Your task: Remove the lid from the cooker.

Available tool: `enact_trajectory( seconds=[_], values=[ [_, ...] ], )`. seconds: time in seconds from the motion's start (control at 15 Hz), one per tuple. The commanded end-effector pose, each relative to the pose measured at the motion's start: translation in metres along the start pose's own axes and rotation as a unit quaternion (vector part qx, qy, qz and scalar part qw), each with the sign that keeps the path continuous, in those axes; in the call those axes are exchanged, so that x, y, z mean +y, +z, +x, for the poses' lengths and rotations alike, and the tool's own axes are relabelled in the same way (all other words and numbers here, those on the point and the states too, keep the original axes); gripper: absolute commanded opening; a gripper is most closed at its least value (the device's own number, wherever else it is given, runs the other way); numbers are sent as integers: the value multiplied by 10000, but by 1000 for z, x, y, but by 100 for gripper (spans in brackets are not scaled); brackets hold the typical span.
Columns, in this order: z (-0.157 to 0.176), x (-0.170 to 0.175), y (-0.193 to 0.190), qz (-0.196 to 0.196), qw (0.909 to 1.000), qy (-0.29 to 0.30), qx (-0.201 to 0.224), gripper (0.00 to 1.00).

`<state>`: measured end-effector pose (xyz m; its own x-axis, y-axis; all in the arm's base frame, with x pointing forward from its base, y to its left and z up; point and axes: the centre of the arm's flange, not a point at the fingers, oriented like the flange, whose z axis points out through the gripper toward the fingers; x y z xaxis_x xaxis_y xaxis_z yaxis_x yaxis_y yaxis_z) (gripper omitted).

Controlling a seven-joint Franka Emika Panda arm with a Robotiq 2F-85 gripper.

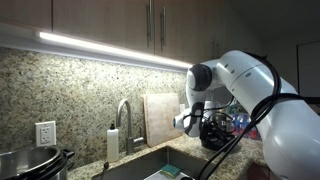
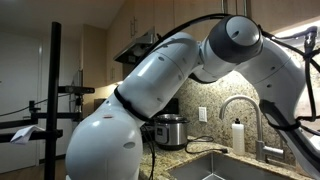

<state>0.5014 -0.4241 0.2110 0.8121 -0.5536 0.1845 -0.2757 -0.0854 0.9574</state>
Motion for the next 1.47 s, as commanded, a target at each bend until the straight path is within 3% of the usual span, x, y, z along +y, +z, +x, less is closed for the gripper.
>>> enact_trajectory(
  seconds=[0.0,0.67,1.4],
  values=[
    [-6,20,-1,-189,9995,-141,190,36],
    [-8,20,0,-345,9984,-289,339,98],
    [-7,20,1,-323,9935,-883,638,100]
  ],
)
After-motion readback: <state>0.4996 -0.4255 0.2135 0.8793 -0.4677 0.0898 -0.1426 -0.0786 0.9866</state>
